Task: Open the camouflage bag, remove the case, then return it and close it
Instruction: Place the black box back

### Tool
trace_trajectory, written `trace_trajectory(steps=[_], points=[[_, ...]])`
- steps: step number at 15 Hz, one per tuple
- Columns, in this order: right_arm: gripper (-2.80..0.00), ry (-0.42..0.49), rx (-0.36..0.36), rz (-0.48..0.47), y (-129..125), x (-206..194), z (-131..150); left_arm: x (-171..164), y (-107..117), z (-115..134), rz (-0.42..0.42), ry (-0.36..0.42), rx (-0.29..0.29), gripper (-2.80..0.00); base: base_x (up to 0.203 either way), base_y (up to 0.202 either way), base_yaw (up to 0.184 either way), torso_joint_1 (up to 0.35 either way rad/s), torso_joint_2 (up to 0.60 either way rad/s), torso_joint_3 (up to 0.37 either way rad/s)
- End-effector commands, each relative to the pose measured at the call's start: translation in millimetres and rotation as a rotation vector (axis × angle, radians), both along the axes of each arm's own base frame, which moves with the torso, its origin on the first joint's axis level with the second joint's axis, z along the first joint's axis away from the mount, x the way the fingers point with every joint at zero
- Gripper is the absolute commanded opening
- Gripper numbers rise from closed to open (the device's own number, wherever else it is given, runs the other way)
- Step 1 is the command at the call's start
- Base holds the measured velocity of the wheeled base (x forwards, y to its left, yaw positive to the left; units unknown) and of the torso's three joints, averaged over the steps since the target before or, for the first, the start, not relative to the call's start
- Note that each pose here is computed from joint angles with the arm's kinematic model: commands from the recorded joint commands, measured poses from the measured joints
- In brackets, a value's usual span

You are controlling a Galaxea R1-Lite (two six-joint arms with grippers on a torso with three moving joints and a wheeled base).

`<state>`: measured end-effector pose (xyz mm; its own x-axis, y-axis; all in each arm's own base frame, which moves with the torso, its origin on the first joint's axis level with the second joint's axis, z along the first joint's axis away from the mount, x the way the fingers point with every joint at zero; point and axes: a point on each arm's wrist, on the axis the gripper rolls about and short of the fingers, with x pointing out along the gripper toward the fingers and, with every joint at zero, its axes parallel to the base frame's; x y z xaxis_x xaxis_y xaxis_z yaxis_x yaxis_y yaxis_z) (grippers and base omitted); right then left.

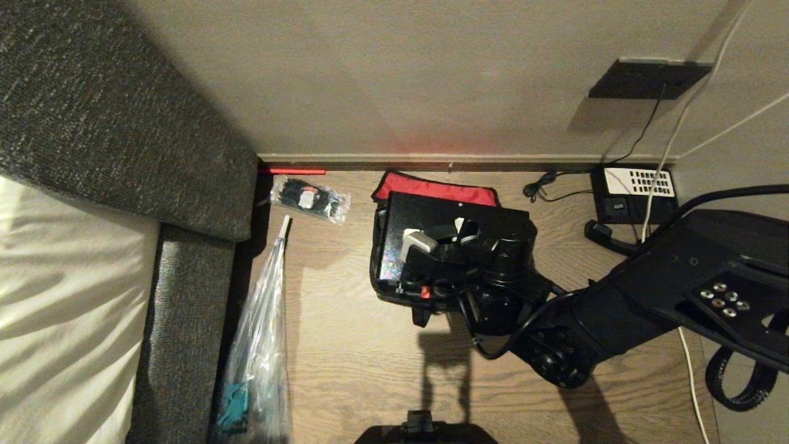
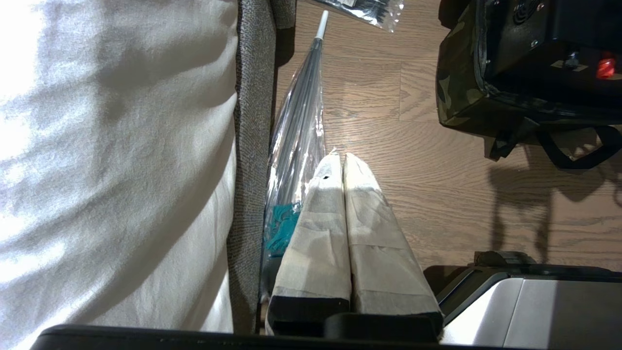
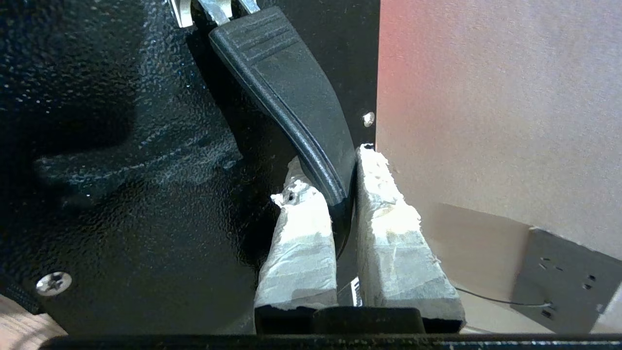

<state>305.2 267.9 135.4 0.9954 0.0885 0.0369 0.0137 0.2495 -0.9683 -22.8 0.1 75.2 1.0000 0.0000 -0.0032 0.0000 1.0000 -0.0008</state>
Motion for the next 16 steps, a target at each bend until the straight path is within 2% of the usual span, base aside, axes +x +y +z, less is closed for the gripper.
trace_trajectory(steps=[1,4,8,10,16], points=[[-2.80,-0.006,-0.005,-0.012,0.5,5.3,-5.0,0.0,0.0,0.0,0.000,0.000,-0.001,-2.80,0.000,0.000,0.000,0.000,0.00,0.000],[-2.80,-0.021,0.002,-0.015,2.0,8.6,-11.1,0.0,0.0,0.0,0.001,0.000,-0.001,-2.80,0.000,0.000,0.000,0.000,0.00,0.000],[-2.80,-0.038,0.013,-0.015,-1.5,4.8,6.4,0.0,0.0,0.0,0.000,0.000,0.000,-2.80,0.000,0.000,0.000,0.000,0.00,0.000],[-2.80,-0.020,-0.006,-0.015,-4.9,1.2,12.7,0.0,0.0,0.0,0.000,0.000,-0.001,-2.80,0.000,0.000,0.000,0.000,0.00,0.000],[-2.80,0.013,-0.022,-0.014,0.3,6.7,-5.6,0.0,0.0,0.0,0.000,0.000,-0.001,-2.80,0.000,0.000,0.000,0.000,0.00,0.000]])
